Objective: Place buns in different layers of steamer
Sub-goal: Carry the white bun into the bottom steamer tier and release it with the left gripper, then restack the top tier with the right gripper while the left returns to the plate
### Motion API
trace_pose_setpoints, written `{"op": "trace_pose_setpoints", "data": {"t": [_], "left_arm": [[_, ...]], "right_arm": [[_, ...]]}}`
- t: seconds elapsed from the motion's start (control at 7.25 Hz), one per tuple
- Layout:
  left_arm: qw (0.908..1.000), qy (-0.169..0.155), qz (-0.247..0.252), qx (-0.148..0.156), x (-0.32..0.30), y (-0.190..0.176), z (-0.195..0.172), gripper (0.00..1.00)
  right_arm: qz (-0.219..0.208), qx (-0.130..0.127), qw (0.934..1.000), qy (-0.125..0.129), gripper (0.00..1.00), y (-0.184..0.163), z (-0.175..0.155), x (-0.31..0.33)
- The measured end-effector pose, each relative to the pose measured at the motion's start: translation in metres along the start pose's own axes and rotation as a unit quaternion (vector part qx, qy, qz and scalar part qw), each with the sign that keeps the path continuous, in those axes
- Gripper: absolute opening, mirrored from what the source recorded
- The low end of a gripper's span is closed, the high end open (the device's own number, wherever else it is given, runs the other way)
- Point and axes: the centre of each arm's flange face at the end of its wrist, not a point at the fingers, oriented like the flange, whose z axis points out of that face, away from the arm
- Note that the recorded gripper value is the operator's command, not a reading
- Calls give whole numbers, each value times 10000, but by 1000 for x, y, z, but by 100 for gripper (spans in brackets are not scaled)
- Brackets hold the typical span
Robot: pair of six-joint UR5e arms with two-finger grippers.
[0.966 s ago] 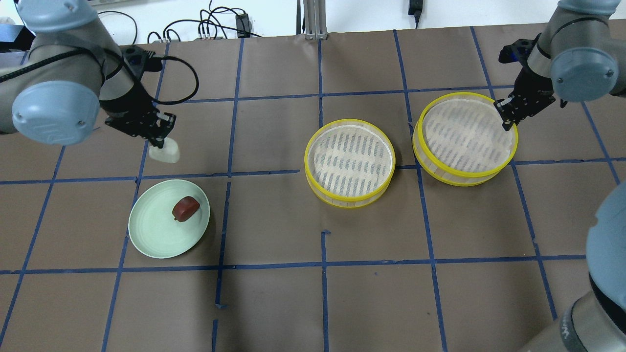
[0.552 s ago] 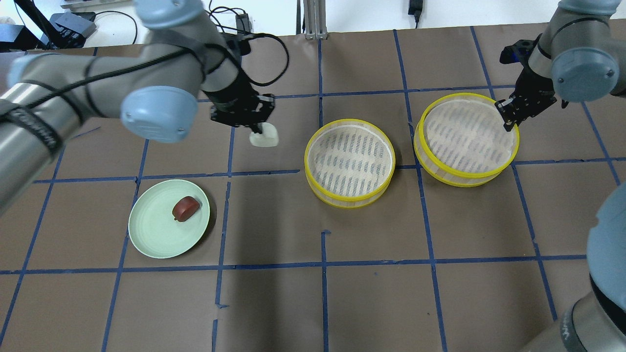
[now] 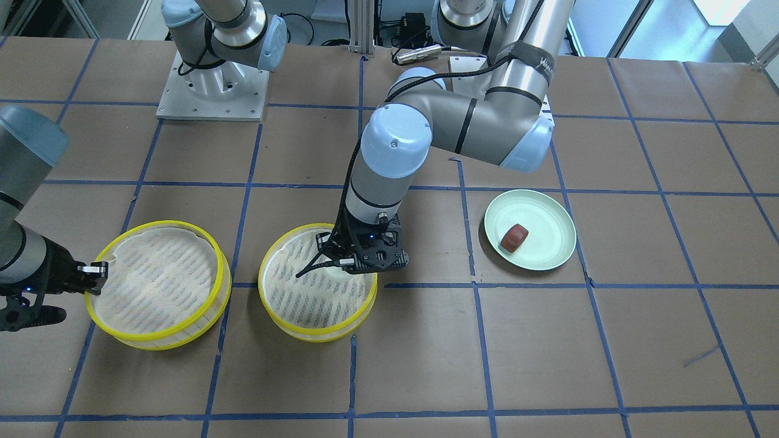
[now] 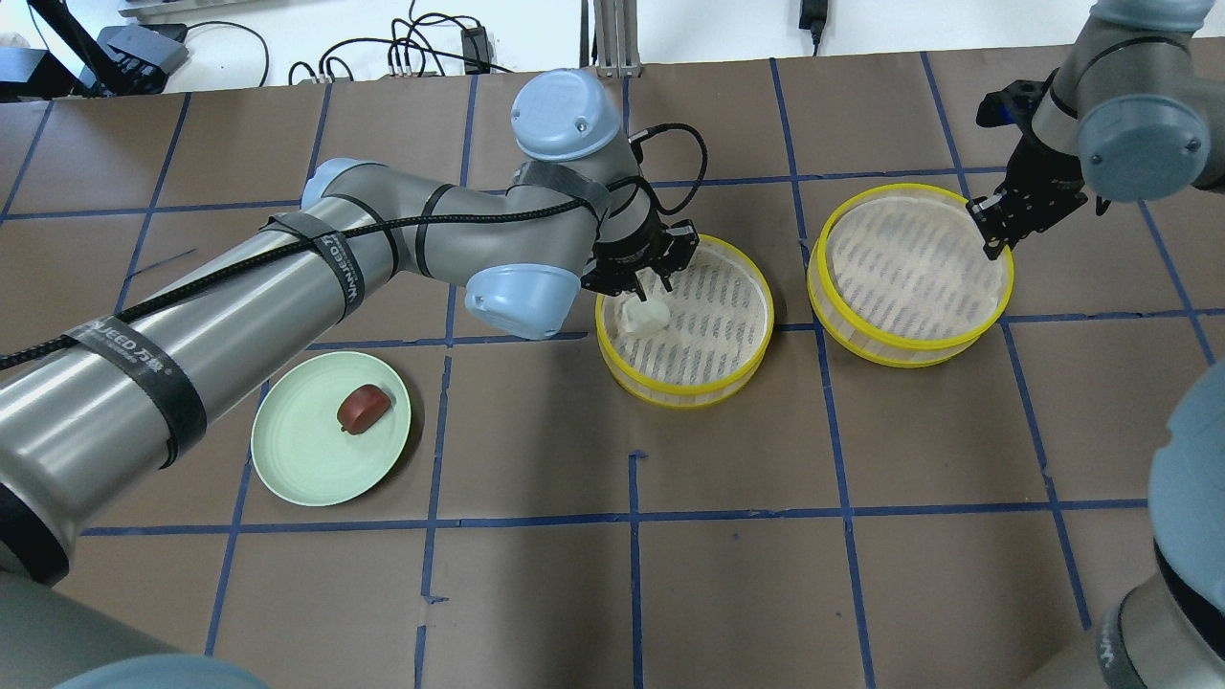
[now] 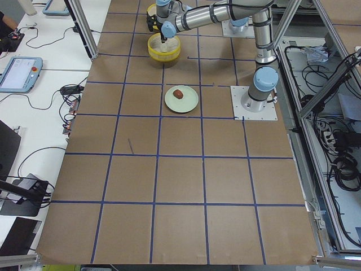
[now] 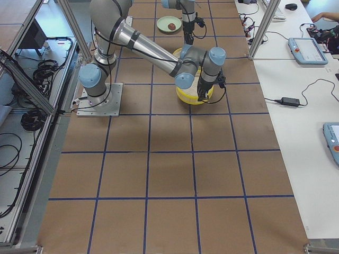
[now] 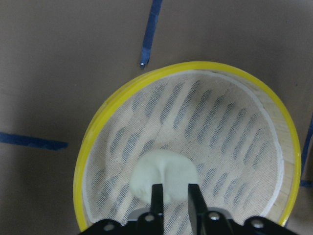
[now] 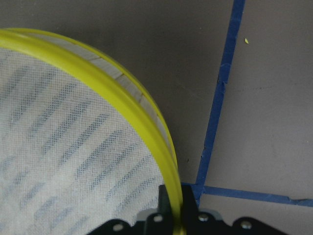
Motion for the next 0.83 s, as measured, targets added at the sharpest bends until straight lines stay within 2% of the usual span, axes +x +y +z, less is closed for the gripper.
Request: {"op": "trace_pose_setpoints", "data": {"t": [0.14, 0.28, 0.41, 0.55, 0.69, 0.83], "left_arm": [[9999, 5, 117, 45, -1, 2, -8, 100], [9990, -172, 405, 97, -15, -1, -19, 100], [9948, -590, 827, 97, -52, -16, -37, 100], [9876, -974, 1228, -42, -107, -29, -60, 100], [9816, -1210, 1442, -314, -171, -26, -80, 100], [9763, -1434, 1493, -631, -230, -11, -82, 97]], "right_arm": [[97, -5, 10000, -11, 8, 2, -5, -4], [246, 4, 9997, -17, 8, 4, -14, -14], [360, 34, 9993, 1, 8, 7, -30, -38], [508, 32, 9987, 18, 8, 9, -44, -73], [803, 52, 9967, 46, 8, 10, -54, -120], [1171, 88, 9931, 80, 8, 9, -58, -172]]}}
